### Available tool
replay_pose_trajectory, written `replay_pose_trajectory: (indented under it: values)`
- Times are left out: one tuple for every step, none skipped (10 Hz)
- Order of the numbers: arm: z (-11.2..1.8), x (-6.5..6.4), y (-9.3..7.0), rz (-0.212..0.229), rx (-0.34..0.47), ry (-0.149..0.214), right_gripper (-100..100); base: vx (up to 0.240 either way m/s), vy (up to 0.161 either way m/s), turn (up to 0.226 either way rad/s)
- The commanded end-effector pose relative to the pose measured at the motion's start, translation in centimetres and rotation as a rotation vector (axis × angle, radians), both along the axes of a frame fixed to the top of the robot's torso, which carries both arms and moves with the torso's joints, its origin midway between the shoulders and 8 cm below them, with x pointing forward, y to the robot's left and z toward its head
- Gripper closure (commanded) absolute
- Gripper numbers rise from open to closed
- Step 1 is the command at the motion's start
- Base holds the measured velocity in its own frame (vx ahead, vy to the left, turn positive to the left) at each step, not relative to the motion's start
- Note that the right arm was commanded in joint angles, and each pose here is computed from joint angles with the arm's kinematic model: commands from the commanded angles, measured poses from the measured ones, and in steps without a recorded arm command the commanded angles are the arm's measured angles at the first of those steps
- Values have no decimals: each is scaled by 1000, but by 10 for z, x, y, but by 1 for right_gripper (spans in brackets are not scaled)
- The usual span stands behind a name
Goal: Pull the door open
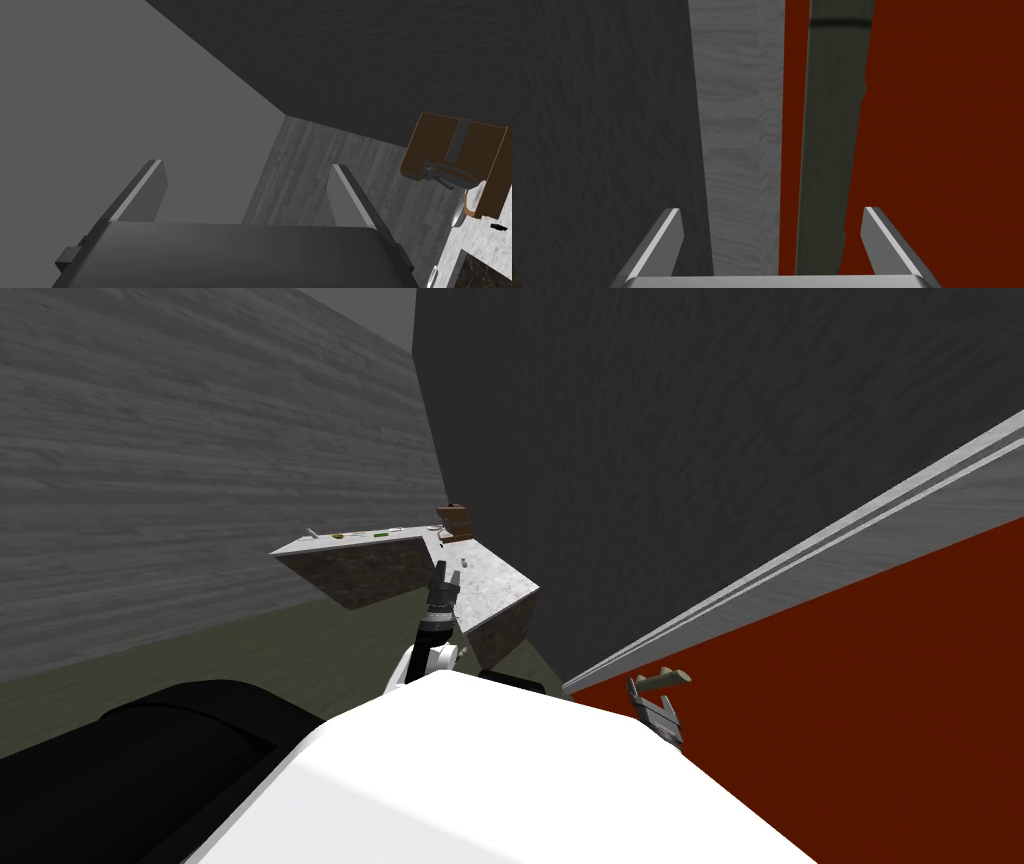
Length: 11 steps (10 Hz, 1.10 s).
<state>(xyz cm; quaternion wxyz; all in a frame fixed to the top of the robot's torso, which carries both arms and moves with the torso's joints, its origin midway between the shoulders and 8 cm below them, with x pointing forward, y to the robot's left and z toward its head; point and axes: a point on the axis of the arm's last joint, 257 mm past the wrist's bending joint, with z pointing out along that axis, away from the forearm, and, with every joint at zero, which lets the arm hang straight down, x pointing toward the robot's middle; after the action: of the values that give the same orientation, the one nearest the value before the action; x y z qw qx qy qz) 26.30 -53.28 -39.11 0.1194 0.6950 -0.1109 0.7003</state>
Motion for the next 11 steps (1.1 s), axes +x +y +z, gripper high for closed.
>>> replay_pose_trajectory:
  values:
    - [0, 0, 0, 0, 0, 0, -100, 12, -15, 45]
    - [0, -1, 7, 33, -3, -1, -100, -5, 7, -20]
    - [0, -1, 7, 33, -3, -1, -100, 0, 0, 0]
    - [0, -1, 7, 33, -3, -1, -100, 0, 0, 0]
    - [0, -1, 7, 33, -3, -1, -100, -7, 9, -25]
    - [0, -1, 7, 33, -3, -1, -100, 10, -13, 38]
    - [0, -1, 7, 33, -3, -1, -100, 8, -11, 31]
    - [0, -1, 7, 33, -3, -1, -100, 0, 0, 0]
    - [0, -1, 7, 33, -3, -1, -100, 0, 0, 0]
    - [0, -1, 7, 33, -3, -1, -100, 6, -7, 21]
    - [0, -1, 7, 33, -3, -1, -100, -3, 4, -13]
